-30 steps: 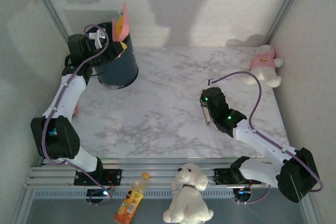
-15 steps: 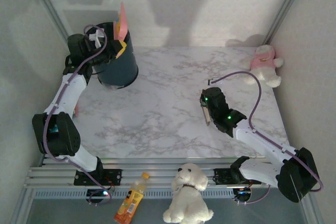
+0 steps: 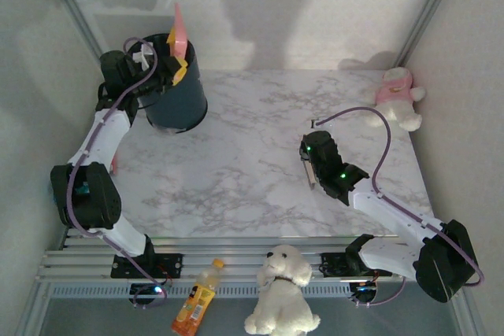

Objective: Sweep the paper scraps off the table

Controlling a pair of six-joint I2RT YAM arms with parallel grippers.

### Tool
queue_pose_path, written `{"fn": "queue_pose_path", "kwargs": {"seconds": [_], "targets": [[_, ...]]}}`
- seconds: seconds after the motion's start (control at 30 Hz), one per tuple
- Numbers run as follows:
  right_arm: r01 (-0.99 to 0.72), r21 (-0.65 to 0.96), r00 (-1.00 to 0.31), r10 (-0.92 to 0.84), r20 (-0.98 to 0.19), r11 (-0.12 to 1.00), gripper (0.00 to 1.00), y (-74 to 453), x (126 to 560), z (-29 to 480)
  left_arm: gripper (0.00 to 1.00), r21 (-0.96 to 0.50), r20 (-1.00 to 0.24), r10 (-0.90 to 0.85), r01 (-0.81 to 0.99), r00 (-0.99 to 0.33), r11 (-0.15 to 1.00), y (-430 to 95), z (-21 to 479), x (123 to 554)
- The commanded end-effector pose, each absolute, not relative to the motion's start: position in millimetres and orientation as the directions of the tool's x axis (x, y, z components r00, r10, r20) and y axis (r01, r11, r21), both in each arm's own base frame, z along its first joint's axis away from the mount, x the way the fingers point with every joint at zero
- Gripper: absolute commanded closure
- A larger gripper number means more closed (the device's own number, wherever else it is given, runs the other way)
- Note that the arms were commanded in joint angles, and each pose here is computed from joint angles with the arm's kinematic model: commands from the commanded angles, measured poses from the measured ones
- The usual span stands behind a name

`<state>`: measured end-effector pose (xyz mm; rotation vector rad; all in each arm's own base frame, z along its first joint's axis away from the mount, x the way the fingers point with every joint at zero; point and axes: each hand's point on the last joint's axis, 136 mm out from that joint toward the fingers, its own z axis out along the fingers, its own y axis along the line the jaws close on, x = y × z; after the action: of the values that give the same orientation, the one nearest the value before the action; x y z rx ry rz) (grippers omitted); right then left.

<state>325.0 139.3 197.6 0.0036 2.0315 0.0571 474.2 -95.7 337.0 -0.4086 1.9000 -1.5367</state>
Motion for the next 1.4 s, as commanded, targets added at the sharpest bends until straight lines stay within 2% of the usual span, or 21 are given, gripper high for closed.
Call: {"fn": "queue_pose_path", "kwargs": {"seconds": [0.0,0.2,0.73,1.37], "targets": [[-0.025,0.069,-0.424,0.052,-0.904,0.997,1.0,143.3,327.7,206.6,1.0,-0.955,-0.295,-0.617,0.204,-0.73,0.215,-93.3,353.5,475.6],[-0.024,0.066,-0.428,0.05,-0.902,0.998,1.0,143.4,327.9,204.8,1.0,-0.973,-0.23,-0.645,0.196,-0.729,0.125,-92.5,356.4,478.7],[-0.022,0.054,-0.435,0.039,-0.899,0.998,1.0,143.1,328.1,201.7,1.0,-0.983,-0.15,-0.681,0.181,-0.717,0.026,-88.2,357.4,480.8],[-0.02,0.056,-0.438,0.042,-0.898,0.998,1.0,143.0,327.9,201.7,1.0,-0.973,0.012,-0.712,0.157,-0.702,-0.172,-80.4,360.9,473.4]]}}
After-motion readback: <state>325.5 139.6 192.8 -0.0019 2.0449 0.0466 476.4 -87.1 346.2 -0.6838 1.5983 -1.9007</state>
